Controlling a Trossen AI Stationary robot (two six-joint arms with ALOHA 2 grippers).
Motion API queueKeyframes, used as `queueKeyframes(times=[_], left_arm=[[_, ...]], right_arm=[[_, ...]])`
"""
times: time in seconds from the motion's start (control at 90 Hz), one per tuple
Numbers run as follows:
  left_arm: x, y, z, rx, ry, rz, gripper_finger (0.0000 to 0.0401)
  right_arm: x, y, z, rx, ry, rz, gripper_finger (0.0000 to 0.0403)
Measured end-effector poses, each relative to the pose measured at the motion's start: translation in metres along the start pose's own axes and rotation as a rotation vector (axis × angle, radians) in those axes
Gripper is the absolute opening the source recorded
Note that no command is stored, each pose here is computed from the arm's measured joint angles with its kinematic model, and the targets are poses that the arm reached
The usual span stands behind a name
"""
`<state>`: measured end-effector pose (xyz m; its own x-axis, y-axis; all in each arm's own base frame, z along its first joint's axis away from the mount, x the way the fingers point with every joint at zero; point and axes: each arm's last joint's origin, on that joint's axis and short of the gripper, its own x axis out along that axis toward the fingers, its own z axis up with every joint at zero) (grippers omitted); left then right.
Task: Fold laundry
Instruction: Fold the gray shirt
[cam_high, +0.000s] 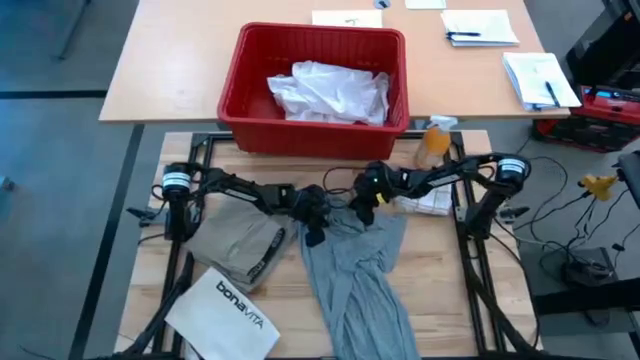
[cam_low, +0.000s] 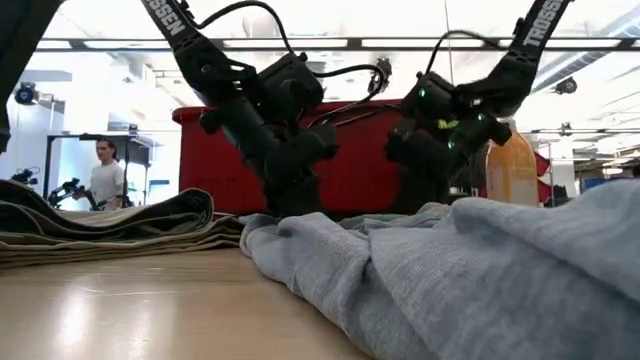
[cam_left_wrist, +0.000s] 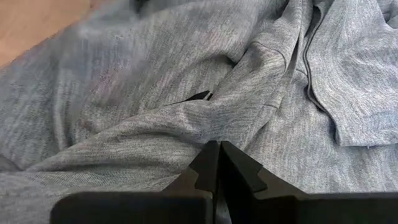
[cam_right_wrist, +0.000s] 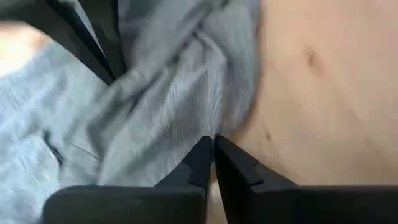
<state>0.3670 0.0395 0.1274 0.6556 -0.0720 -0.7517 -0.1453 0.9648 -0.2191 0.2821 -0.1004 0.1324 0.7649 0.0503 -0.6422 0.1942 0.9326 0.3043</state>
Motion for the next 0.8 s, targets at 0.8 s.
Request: queueKeyframes(times=[0.8], left_arm=[[0.0,0.0,0.001,0.001,-0.008,-0.001,0.0]], right_arm=[[-0.069,0.012,0.015,-0.079,0.112,-0.103,0.0013]])
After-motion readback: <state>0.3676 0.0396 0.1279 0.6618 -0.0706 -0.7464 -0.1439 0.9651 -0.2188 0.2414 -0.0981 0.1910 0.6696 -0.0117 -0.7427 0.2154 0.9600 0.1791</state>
